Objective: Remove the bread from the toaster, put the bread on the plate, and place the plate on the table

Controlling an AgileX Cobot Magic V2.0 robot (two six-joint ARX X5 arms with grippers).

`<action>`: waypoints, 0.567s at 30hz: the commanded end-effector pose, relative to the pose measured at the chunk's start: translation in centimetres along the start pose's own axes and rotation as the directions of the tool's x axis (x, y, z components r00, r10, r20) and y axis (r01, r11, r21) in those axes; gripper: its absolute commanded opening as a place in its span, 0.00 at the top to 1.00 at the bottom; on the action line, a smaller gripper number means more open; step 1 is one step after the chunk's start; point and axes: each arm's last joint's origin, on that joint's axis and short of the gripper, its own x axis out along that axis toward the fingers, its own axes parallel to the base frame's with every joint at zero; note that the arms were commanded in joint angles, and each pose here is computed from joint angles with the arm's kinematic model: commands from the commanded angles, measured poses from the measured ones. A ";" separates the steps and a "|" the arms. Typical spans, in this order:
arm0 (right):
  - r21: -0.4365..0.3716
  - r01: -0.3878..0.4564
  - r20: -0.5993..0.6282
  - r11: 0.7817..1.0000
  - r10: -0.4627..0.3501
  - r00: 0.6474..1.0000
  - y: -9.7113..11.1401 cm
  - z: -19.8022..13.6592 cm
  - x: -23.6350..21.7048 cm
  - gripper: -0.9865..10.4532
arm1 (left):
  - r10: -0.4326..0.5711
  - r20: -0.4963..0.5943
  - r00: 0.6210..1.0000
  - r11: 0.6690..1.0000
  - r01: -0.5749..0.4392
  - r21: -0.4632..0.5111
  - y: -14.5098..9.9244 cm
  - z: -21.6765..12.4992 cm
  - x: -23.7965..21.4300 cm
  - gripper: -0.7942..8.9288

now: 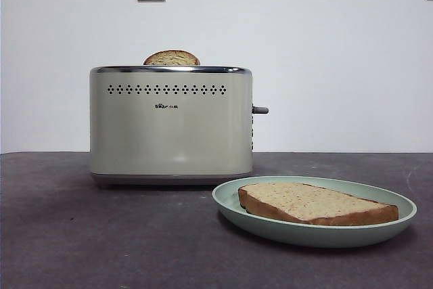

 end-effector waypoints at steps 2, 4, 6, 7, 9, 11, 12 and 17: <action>-0.007 -0.001 -0.007 1.000 0.001 1.000 -0.2 0.0 0.4 0.93 | 0.005 -0.021 1.000 1.000 -0.005 0.010 0.0 -0.3 0.0 0.93; -0.006 0.005 -0.010 1.000 -0.005 1.000 -0.2 0.0 0.4 0.93 | 0.004 -0.034 0.999 1.000 -0.004 0.012 0.0 -0.4 0.1 0.93; -0.004 0.005 -0.013 1.000 -0.005 1.000 -0.3 0.0 0.5 0.93 | 0.005 -0.042 0.999 1.000 -0.004 0.013 0.0 -0.4 0.1 0.93; -0.003 0.005 -0.015 1.000 -0.005 1.000 -0.3 0.0 0.6 0.93 | 0.005 -0.046 0.999 1.000 -0.004 0.012 0.0 -0.4 0.2 0.93; -0.001 0.005 -0.020 1.000 -0.005 1.000 -0.4 0.1 0.7 0.91 | 0.005 -0.052 0.999 1.000 -0.004 0.008 0.0 -0.4 0.2 0.93; -0.005 0.004 -0.013 1.000 -0.004 1.000 -0.4 0.1 0.7 0.91 | 0.005 -0.054 0.999 1.000 -0.005 0.009 -0.1 -0.4 0.3 0.93; -0.005 0.004 -0.013 1.000 -0.004 1.000 -0.4 0.1 0.7 0.91 | 0.005 -0.054 0.999 1.000 -0.005 0.009 -0.1 -0.4 0.3 0.93; -0.004 0.004 -0.013 1.000 -0.004 1.000 -0.4 0.1 0.7 0.91 | 0.005 -0.057 0.998 1.000 -0.005 0.008 -0.1 -0.3 0.4 0.93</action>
